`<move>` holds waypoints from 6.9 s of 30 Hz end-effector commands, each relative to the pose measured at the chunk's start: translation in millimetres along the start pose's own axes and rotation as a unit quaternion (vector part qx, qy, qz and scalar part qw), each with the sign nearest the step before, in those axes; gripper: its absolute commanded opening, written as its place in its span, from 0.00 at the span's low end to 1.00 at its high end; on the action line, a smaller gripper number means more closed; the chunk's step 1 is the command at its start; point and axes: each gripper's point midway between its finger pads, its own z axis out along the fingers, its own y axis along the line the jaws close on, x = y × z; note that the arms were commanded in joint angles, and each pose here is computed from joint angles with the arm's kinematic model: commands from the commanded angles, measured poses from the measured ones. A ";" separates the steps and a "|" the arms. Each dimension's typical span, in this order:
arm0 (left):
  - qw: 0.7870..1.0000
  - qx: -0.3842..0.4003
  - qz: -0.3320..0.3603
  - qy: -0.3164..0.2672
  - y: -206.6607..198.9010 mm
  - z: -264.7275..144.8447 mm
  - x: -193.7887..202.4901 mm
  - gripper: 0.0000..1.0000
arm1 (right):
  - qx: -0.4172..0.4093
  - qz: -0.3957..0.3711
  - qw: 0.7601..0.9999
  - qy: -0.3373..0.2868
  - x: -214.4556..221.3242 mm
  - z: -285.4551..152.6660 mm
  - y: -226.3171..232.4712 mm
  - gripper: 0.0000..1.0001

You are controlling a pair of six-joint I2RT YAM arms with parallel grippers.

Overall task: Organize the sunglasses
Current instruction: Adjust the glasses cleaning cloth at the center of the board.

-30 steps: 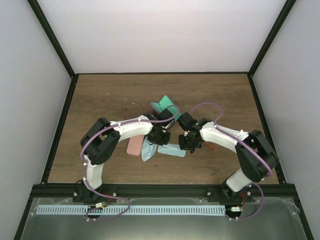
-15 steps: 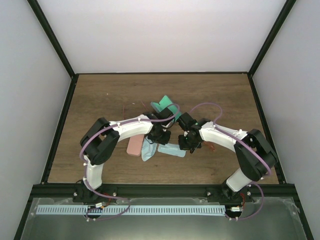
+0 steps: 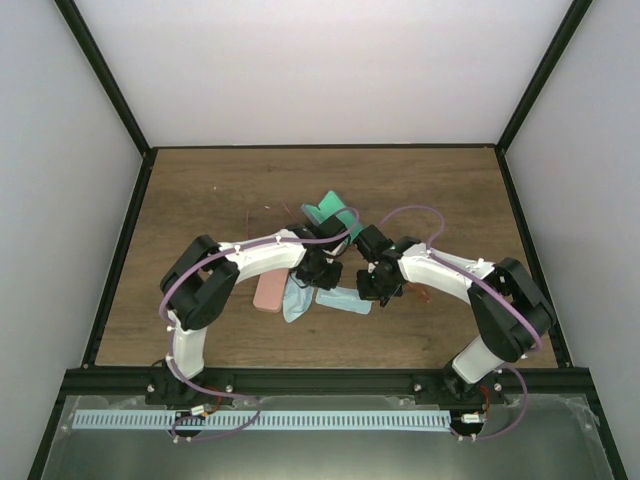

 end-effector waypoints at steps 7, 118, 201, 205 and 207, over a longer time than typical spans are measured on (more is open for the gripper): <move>1.000 0.016 0.013 -0.008 -9.2 -3.8 -4.8 0.10 | 0.000 -0.004 1.000 -0.010 -4.9 -3.5 4.8 0.01; 0.999 0.050 0.017 0.004 -2.7 3.7 -2.2 0.25 | 0.001 -0.008 1.000 -0.003 -5.2 0.8 5.7 0.01; 0.998 0.044 0.028 -0.046 -9.9 -13.0 -33.9 0.19 | -0.067 -0.033 0.997 0.002 -3.5 -11.4 31.0 0.01; 0.998 0.045 0.024 -0.042 -9.7 -10.8 -32.8 0.04 | -0.072 -0.035 0.997 0.011 3.6 -10.3 30.6 0.01; 0.998 0.047 0.024 -0.041 -10.3 -11.2 -32.0 0.04 | -0.066 -0.031 0.997 0.003 1.9 -12.9 27.6 0.01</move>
